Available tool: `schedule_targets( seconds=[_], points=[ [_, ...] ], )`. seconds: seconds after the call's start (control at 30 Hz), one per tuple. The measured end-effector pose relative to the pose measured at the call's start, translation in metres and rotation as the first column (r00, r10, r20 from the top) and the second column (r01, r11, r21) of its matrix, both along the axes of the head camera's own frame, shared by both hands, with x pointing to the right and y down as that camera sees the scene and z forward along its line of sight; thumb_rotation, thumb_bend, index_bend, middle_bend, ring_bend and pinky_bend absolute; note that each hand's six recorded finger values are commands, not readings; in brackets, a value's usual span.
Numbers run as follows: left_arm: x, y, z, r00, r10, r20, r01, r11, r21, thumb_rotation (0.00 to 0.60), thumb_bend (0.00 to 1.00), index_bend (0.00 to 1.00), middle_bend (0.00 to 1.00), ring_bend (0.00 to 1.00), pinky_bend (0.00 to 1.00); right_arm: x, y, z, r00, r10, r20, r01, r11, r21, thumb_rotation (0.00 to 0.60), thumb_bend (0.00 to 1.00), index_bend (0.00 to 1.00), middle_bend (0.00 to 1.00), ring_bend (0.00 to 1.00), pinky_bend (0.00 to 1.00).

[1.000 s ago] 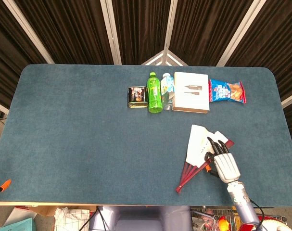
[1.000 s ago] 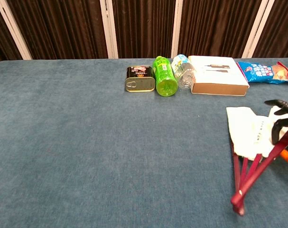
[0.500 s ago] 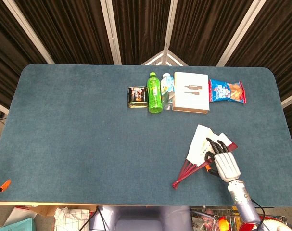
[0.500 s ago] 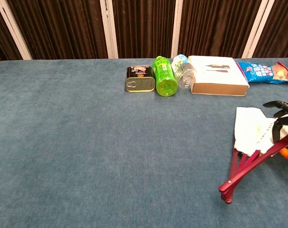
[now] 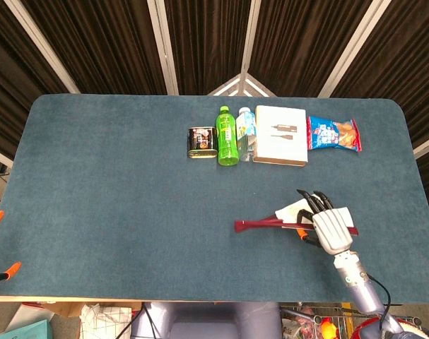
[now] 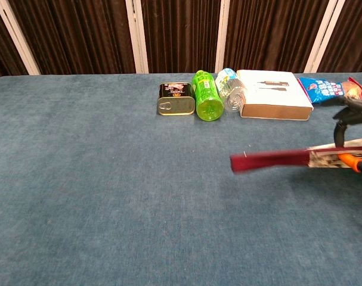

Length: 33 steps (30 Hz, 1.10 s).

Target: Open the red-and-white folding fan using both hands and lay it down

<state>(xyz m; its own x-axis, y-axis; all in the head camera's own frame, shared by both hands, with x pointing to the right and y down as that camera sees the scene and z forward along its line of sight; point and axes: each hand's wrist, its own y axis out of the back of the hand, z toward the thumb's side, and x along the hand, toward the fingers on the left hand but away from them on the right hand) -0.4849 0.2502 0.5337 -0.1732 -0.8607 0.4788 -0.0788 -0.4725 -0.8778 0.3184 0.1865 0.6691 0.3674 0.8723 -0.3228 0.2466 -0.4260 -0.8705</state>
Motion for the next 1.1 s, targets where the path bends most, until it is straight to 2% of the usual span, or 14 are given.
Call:
schedule_targets(
  seconds=[0.33,0.57,0.77,1.1],
  points=[
    [0.006,-0.011,0.02,0.997,0.046,-0.055,-0.047,0.998,-0.031,0.6,0.19,0.08,0.0,0.0,0.0,-0.025,-0.058,-0.017,0.998,-0.069,-0.011,0.069,0.998,0.014,0.6,0.45,0.87,0.14,0.22,0.14],
    [0.007,-0.018,0.03,0.994,0.05,-0.094,-0.054,0.998,-0.038,0.6,0.19,0.08,0.0,0.0,0.0,-0.044,-0.086,-0.034,0.991,-0.127,-0.031,0.127,0.992,0.014,0.6,0.45,0.88,0.14,0.22,0.14],
    [0.007,-0.024,0.039,0.989,0.045,-0.14,-0.05,0.998,-0.033,0.6,0.19,0.08,0.0,0.0,0.0,-0.064,-0.108,-0.046,0.991,-0.133,0.007,0.133,0.991,-0.001,0.6,0.45,0.88,0.14,0.22,0.14],
    [0.017,-0.037,0.061,0.968,0.045,-0.246,-0.049,0.999,-0.009,0.6,0.19,0.09,0.0,0.0,0.0,-0.121,-0.151,-0.085,0.982,-0.148,0.115,0.147,0.989,0.021,0.6,0.45,0.88,0.14,0.22,0.14]
  ],
)
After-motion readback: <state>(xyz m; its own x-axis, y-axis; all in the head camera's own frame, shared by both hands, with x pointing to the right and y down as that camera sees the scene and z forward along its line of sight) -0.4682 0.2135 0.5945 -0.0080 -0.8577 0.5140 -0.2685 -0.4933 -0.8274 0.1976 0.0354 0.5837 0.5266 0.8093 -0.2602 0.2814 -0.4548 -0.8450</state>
